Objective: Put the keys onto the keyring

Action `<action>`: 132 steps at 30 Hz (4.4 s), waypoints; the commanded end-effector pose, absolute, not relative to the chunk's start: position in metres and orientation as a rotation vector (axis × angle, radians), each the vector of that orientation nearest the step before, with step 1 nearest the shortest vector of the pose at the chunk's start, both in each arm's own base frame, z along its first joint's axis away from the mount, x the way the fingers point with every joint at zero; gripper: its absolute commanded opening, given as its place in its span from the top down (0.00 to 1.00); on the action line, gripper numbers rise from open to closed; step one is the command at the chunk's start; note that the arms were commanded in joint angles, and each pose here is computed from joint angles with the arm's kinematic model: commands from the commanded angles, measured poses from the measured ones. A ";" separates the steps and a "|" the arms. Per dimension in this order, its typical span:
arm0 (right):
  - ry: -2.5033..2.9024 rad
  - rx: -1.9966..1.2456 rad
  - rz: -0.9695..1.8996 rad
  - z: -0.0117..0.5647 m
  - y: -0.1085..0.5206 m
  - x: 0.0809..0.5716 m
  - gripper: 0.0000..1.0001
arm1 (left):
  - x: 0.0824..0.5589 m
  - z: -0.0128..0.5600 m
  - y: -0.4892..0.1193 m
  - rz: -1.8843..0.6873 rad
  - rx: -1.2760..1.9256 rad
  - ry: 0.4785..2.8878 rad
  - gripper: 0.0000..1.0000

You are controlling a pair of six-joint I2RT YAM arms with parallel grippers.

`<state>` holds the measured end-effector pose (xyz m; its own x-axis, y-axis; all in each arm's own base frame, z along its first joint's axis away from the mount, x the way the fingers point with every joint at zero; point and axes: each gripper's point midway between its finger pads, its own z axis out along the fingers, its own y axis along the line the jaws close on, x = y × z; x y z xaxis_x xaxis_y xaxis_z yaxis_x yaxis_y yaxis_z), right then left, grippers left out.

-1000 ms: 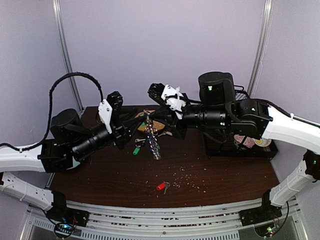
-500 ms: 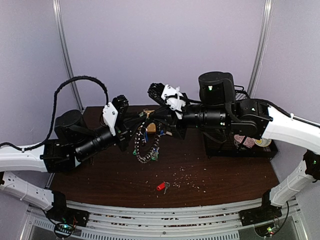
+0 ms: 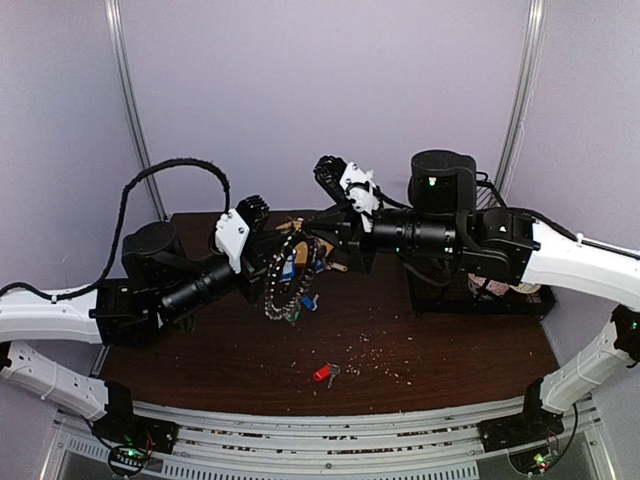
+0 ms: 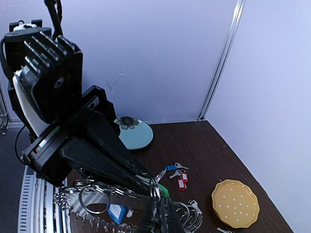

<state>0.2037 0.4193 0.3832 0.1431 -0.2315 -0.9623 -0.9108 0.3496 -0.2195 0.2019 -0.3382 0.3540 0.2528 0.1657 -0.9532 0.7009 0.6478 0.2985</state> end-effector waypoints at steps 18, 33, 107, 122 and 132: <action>1.128 -0.740 1.087 0.442 0.412 0.204 1.00 | 0.168 0.356 -0.361 -0.752 0.875 1.235 0.61; 0.932 -1.040 1.209 0.427 0.412 0.156 1.00 | 0.127 0.417 -0.333 -0.864 1.019 1.121 0.62; 1.158 -1.475 0.829 0.371 0.427 0.177 1.00 | 0.162 0.360 -0.334 -0.549 1.203 1.335 0.56; 1.063 -1.243 1.153 0.403 0.433 0.158 1.00 | 0.157 0.346 -0.329 -0.692 1.080 1.196 0.59; 1.138 -1.141 1.110 0.402 0.432 0.176 1.00 | 0.148 0.343 -0.331 -0.735 1.111 1.162 0.51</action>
<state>0.1723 0.4404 0.3721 0.0697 -0.0284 -0.9972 -0.9972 0.0255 -0.0704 0.1575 -0.3298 0.3312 0.2461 0.1489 -0.9577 0.8897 0.3572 0.2842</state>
